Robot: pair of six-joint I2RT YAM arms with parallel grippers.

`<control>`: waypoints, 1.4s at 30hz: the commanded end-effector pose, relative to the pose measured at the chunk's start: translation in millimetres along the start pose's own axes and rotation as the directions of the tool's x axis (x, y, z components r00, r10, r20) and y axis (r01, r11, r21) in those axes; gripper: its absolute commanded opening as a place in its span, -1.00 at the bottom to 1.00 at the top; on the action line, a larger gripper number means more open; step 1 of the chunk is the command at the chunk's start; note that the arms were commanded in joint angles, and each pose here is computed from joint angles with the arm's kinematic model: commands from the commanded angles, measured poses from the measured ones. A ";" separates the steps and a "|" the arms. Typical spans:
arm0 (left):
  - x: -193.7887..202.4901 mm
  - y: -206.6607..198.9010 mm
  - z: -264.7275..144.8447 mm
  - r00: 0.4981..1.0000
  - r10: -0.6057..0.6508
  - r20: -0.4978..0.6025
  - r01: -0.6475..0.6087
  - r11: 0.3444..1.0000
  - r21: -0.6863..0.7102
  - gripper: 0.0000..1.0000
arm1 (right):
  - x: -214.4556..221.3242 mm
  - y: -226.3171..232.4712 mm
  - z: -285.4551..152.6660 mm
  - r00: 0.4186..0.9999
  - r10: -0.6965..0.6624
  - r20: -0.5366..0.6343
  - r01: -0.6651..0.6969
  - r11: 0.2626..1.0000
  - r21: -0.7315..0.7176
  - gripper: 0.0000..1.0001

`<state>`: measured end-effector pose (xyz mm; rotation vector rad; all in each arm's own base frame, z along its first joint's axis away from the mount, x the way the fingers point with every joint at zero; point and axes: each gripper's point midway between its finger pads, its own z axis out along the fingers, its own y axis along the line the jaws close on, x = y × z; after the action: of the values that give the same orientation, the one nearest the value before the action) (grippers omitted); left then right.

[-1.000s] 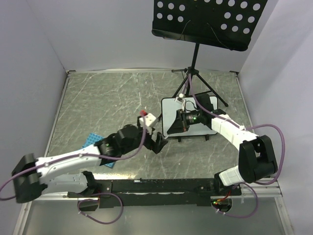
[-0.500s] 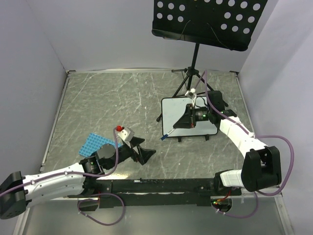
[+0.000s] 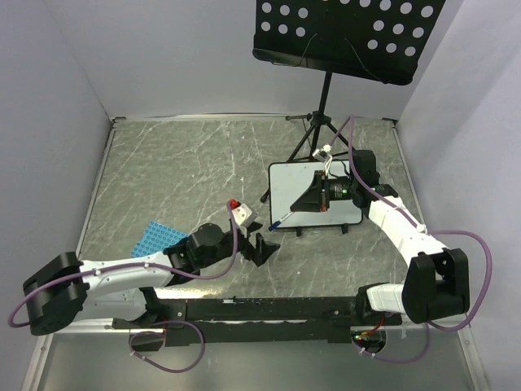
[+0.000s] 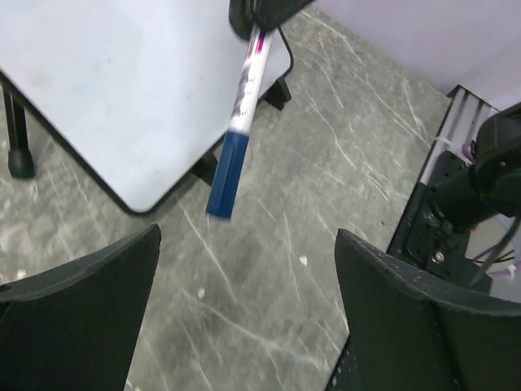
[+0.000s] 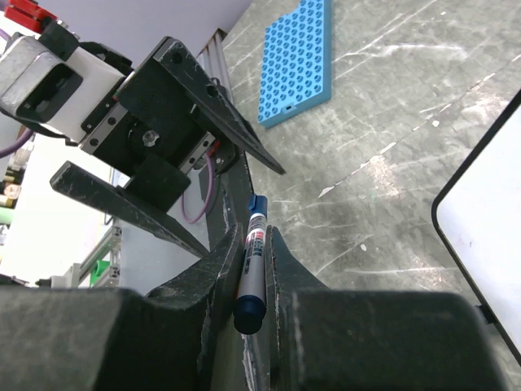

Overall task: Write a sentence on the whiteboard
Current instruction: Open the pen cap from the whiteboard marker.

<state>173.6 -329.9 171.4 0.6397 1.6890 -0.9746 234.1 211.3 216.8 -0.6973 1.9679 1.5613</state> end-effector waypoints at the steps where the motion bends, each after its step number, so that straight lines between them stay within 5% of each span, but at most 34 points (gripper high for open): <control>1: -41.6 -10.4 16.8 0.991 0.081 0.108 -0.084 0.996 0.023 0.82 | -5.2 10.3 -2.3 0.998 -0.053 0.015 0.054 0.998 -0.045 -1.00; 8: -41.9 -21.6 14.8 0.996 0.062 0.066 -0.073 0.981 0.180 0.53 | -0.4 26.0 -4.2 0.994 -0.106 0.003 0.106 0.983 -0.150 -1.00; 12: -43.8 -36.2 -7.2 0.998 0.023 0.055 -0.041 0.934 0.355 0.55 | 1.7 34.6 -4.0 0.991 -0.135 0.000 0.133 0.972 -0.192 -1.00; 22: -44.8 -47.8 -5.4 1.000 0.021 0.011 -0.023 0.895 0.446 0.50 | 7.7 39.1 2.8 0.987 -0.157 -0.023 0.148 0.965 -0.218 -1.00; 33: -50.9 -36.6 17.9 1.000 0.004 -0.012 0.001 0.925 0.380 -0.13 | 8.5 37.5 4.4 0.988 -0.149 -0.027 0.140 0.967 -0.214 -1.00; 36: -51.5 -36.4 20.4 1.000 0.005 -0.018 0.002 0.926 0.377 -0.49 | 8.2 38.3 4.3 0.989 -0.146 -0.028 0.137 0.966 -0.219 -1.00; 37: -50.8 -37.4 20.3 1.000 0.007 -0.024 0.003 0.923 0.385 -0.94 | 8.5 38.0 4.5 0.989 -0.142 -0.029 0.132 0.966 -0.221 -1.00; 42: -25.4 -38.7 14.1 0.993 0.011 -0.120 0.039 0.913 0.407 -0.98 | 7.6 37.0 4.1 0.990 -0.138 -0.029 0.129 0.967 -0.221 -1.00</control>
<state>172.5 -357.4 197.9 0.8875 1.6501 -1.2923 205.5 220.8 231.1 -0.8874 1.8163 1.7067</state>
